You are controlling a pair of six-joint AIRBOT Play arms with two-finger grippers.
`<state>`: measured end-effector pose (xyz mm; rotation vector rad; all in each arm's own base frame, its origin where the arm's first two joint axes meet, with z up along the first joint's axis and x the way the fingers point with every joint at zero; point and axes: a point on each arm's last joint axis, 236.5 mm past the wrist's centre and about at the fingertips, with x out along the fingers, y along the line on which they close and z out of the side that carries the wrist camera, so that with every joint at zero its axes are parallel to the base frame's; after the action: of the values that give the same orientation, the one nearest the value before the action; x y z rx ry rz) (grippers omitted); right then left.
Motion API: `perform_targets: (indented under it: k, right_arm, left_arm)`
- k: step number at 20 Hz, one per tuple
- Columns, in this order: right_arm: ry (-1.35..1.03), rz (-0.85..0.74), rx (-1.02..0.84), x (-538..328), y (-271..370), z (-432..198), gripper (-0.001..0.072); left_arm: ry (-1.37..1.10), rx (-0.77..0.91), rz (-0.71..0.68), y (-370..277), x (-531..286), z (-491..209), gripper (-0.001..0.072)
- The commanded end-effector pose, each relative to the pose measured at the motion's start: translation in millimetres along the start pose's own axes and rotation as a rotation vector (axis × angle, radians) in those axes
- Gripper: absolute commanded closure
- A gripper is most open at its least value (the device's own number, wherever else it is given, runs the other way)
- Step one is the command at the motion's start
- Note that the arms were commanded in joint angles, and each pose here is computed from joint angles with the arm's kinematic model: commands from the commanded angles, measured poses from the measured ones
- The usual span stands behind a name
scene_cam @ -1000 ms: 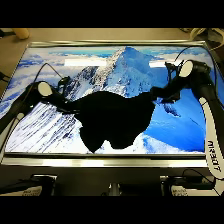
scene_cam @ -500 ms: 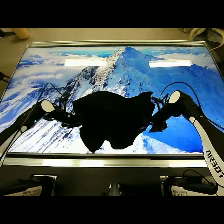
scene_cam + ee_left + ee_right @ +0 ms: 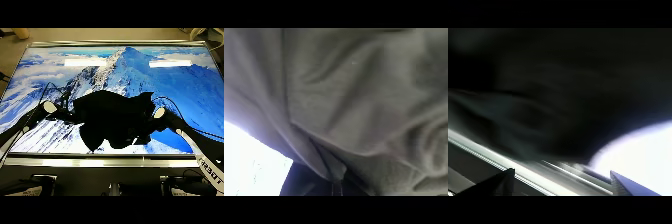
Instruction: Fold the shirts.
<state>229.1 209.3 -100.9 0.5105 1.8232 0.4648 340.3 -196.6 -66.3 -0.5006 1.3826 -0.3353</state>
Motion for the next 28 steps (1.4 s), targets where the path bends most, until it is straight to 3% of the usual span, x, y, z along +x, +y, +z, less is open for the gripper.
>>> perform_targets:
  k: [1, 3, 7, 10, 13, 16, 19, 22, 28]
  right_arm:
    - [-0.137, 0.035, 0.031, 23, 24, 25, 0.0210]
    - [-0.213, 0.058, 0.064, 19, 31, 43, 0.0687]
    - [-0.373, -0.013, -0.144, -86, 41, 66, 0.0693]
    - [-0.860, -0.199, -0.331, -296, 62, 59, 0.0693]
    - [-1.472, -0.313, -0.375, -492, 104, -48, 0.0694]
    - [-1.771, -0.252, -0.434, -543, 144, -149, 0.0693]
    - [-1.866, -0.265, -0.419, -553, 144, -188, 0.0693]
    - [-1.810, -0.335, -0.369, -546, 125, -178, 0.0693]
    - [-1.184, -0.495, -0.103, -450, 20, -52, 0.0690]
  left_arm:
    - [-0.052, 0.034, -0.022, -13, -17, 7, 0.0684]
    - [-0.086, 0.052, -0.037, -21, -30, 10, 0.0684]
    - [-0.334, 0.275, -0.052, -61, -120, 48, 0.0686]
    - [-0.749, 0.430, -0.029, -109, -288, 81, 0.0686]
    - [-1.184, 0.430, -0.017, -139, -472, 50, 0.0686]
    - [-1.407, 0.392, -0.149, -163, -554, -11, 0.0686]
    - [-1.469, 0.422, -0.086, -156, -573, -43, 0.0686]
    - [-1.258, 0.372, 0.059, -119, -522, -40, 0.0686]
    - [-0.694, 0.194, 0.192, -17, -328, -26, 0.0684]
